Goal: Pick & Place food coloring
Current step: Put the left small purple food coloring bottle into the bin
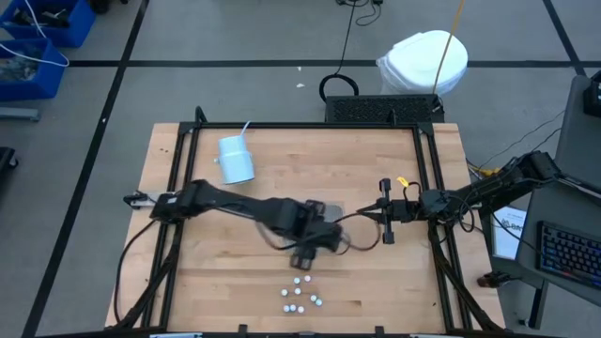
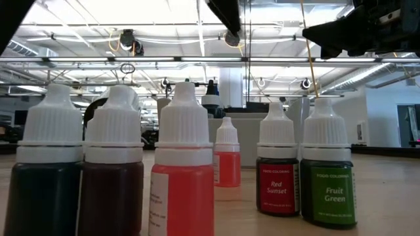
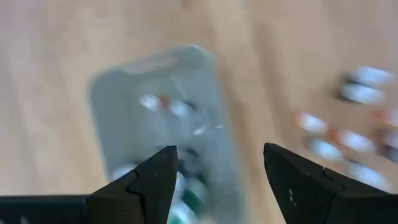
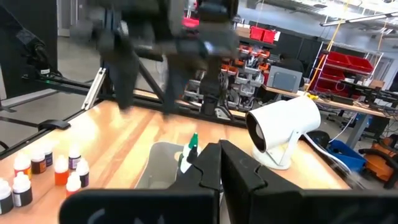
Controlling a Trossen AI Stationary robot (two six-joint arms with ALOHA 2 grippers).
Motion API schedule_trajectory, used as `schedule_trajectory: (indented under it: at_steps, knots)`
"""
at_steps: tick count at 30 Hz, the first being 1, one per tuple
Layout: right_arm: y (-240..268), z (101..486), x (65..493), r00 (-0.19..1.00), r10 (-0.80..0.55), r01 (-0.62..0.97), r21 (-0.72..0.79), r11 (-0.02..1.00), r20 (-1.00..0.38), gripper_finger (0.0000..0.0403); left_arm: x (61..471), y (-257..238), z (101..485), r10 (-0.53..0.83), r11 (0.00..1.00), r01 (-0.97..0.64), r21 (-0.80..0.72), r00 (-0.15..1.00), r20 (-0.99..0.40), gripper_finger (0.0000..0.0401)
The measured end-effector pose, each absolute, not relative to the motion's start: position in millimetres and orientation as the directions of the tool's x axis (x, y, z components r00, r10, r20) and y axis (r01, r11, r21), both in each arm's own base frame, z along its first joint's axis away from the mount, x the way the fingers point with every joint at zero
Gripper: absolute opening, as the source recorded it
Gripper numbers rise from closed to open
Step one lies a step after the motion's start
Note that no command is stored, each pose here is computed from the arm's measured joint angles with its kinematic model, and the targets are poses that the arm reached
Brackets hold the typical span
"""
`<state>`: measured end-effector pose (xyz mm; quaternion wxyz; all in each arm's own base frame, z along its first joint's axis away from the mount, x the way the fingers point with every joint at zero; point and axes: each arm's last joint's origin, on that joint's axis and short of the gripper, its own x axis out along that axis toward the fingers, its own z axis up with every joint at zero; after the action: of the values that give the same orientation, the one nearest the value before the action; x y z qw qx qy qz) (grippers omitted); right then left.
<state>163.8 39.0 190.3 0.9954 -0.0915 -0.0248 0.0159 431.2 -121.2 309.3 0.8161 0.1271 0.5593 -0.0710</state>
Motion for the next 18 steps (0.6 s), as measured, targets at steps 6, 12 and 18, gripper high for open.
schedule_trajectory:
  at_steps: [6,12,18]
  knots:
    - [39.0,188.5,163.9,0.999,0.036,-0.030,-0.189,0.982,0.028,0.0000,384.0,-160.9,340.0,0.030,0.969,0.223,0.108,0.328,-0.944,0.0222]
    - [39.0,188.6,163.8,0.999,0.037,-0.031,-0.188,0.982,0.029,0.0000,358.2,-209.9,346.9,-0.032,0.956,0.283,0.082,0.376,-0.926,0.0196]
    - [39.1,188.7,163.8,0.999,0.037,-0.031,-0.180,0.983,0.030,0.0000,361.2,-248.8,328.6,-0.088,0.941,0.325,0.094,0.503,-0.860,0.0174]
